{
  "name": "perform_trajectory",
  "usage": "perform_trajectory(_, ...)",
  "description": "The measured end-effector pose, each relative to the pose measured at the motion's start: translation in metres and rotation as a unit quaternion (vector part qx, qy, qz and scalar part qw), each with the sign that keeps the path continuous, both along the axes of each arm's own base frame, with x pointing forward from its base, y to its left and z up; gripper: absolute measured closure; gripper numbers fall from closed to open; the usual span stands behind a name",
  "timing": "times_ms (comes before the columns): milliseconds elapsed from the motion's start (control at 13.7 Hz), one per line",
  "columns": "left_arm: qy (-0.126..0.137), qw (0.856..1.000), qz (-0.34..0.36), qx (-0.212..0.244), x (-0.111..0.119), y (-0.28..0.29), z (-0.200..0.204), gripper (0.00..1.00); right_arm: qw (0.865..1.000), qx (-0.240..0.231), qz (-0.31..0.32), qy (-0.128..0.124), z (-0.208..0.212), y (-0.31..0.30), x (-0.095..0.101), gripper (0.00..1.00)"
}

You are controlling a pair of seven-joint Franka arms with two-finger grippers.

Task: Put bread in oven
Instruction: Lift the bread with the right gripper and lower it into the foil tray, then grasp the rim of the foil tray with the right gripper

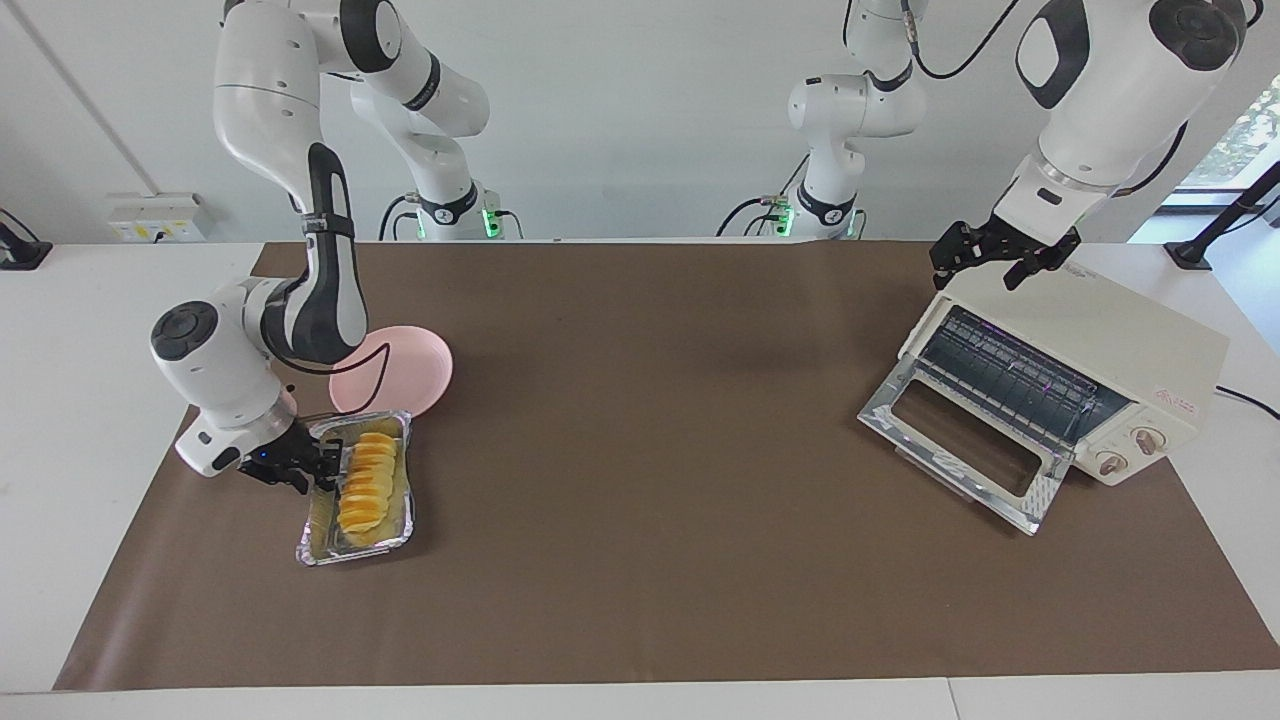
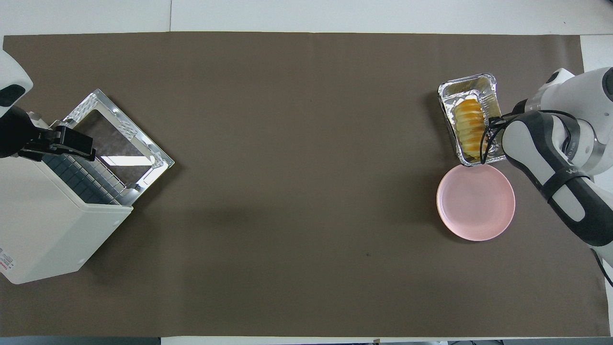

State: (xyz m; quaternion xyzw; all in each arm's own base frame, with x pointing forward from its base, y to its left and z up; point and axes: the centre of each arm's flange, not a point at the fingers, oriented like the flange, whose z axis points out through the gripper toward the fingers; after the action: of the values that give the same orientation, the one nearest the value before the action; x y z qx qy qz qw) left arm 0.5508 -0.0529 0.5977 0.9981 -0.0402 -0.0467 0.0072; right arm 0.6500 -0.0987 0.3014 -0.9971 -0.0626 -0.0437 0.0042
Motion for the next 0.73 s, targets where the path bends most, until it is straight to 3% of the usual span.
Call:
perform_trajectory(73, 0.0, 1.0, 0.0, 0.0, 0.0, 0.0, 0.0, 0.0, 1.0, 0.0, 0.002, -0.002, 0.003, 0.003, 0.001, 0.98)
perform_trajectory(365, 0.0, 1.0, 0.0, 0.0, 0.0, 0.0, 0.0, 0.0, 1.0, 0.0, 0.026, -0.012, 0.041, 0.036, 0.013, 0.98)
perform_trajectory(731, 0.0, 1.0, 0.0, 0.0, 0.0, 0.0, 0.0, 0.0, 0.998, 0.037, 0.009, -0.052, 0.107, 0.138, 0.026, 0.98)
